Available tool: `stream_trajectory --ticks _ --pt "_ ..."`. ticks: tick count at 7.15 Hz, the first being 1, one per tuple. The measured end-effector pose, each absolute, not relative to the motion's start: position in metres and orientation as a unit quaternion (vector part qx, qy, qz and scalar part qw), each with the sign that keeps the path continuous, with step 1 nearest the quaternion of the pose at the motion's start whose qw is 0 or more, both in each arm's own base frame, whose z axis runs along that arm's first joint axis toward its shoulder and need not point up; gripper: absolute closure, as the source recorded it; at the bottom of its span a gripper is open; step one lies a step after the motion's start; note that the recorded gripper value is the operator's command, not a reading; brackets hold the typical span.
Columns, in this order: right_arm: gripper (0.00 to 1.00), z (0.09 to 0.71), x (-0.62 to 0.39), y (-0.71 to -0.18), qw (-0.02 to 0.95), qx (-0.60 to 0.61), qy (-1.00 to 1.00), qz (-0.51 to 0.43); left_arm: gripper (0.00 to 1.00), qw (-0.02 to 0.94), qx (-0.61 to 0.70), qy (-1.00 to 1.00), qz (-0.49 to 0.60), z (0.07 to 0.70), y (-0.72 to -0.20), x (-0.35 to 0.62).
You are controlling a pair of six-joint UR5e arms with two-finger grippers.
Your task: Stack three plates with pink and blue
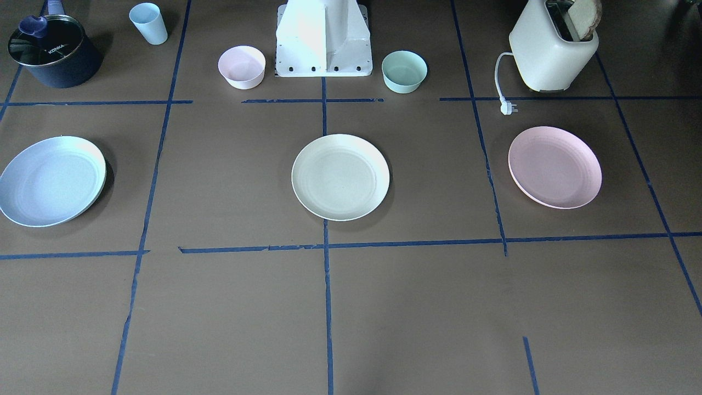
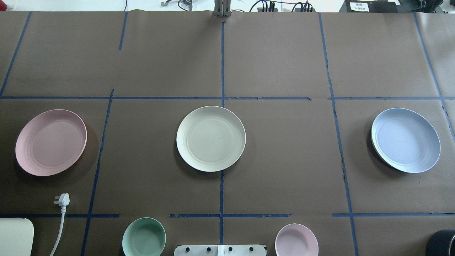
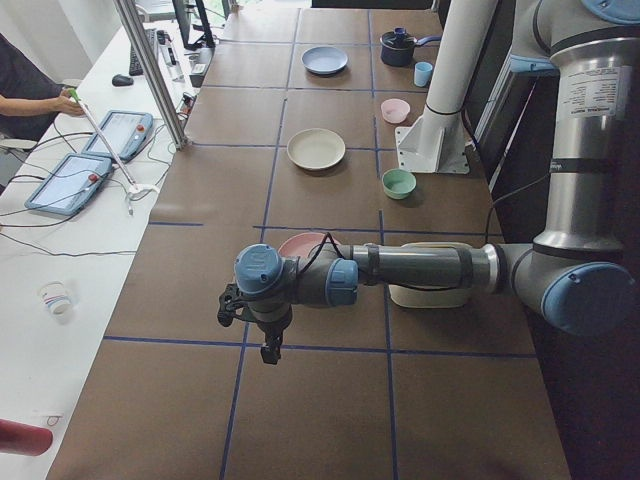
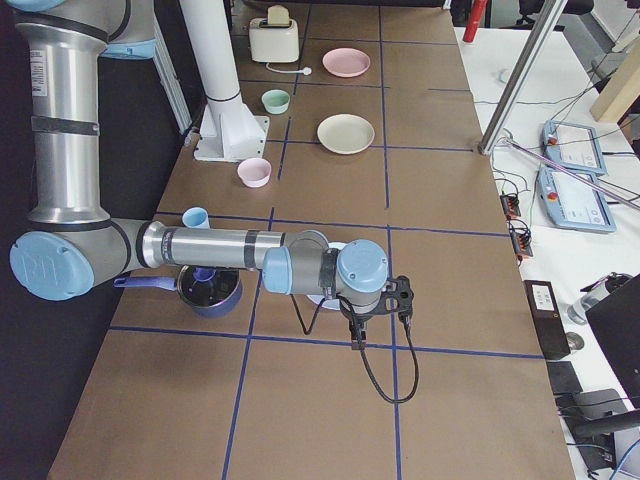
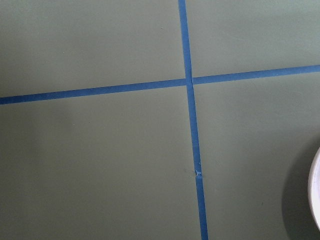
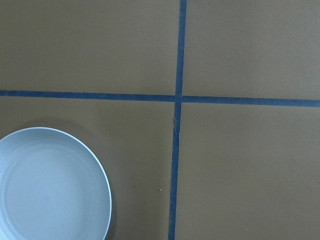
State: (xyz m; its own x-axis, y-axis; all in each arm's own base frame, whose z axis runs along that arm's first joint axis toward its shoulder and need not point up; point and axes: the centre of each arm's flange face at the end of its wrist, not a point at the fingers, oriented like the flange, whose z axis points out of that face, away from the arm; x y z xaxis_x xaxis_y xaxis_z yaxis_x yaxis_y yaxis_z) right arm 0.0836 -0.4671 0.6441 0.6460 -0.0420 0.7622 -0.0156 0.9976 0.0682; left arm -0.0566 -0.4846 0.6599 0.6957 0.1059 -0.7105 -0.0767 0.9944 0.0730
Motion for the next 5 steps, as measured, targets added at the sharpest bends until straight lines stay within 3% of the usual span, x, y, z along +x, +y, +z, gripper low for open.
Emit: stream_trajectory --ticks 5 --pt "0.00 0.6424 0.0835 -0.4678 0.906 0.036 -0.421 -0.008 0.00 0.920 0.023 0.388 0.050 0.6583 -0.4853 -0.0564"
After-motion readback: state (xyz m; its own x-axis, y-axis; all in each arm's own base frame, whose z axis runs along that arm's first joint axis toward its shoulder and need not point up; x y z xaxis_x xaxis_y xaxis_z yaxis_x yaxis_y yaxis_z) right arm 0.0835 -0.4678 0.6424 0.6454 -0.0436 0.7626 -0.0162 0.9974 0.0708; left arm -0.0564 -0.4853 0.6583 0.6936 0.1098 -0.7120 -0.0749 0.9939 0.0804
